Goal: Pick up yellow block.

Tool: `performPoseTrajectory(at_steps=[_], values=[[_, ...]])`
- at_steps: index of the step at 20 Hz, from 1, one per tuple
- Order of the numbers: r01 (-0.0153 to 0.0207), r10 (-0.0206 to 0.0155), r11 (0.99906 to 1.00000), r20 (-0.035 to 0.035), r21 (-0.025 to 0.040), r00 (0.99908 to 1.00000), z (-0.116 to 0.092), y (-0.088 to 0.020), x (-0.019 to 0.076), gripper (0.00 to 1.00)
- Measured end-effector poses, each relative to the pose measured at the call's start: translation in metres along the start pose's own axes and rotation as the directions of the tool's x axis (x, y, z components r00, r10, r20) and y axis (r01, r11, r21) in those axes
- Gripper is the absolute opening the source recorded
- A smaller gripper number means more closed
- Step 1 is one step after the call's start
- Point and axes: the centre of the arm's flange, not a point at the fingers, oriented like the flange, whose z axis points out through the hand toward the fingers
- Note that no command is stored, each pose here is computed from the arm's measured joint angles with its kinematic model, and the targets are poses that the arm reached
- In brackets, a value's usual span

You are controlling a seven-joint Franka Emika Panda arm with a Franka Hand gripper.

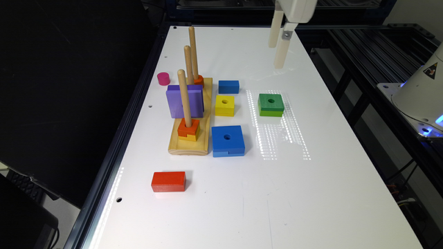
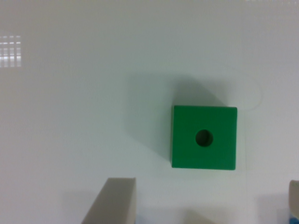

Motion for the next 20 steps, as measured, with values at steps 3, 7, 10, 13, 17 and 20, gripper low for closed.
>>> performPoseTrajectory(at_steps=[3, 7, 10, 13, 17, 20], values=[[0.0007, -0.0007, 1.0, 0.0002, 0.0002, 1.0, 0.001, -0.005, 0.005, 1.0], [0.002, -0.002, 0.999997, -0.0005, 0.0012, 0.999998, 0.002, -0.012, 0.0094, 1.0], [0.0022, -0.0022, 0.999987, -0.0037, 0.0045, 0.999991, 0.0, -0.015, 0.0131, 1.0], [0.0025, -0.0025, 0.999968, -0.0062, 0.0077, 0.999978, 0.0, -0.023, 0.0205, 1.0], [0.003, -0.003, 0.999953, -0.0067, 0.0092, 0.999973, 0.003, -0.032, 0.0294, 1.0], [0.003, -0.003, 0.999942, -0.007, 0.0103, 0.999971, 0.005, -0.039, 0.0359, 1.0]])
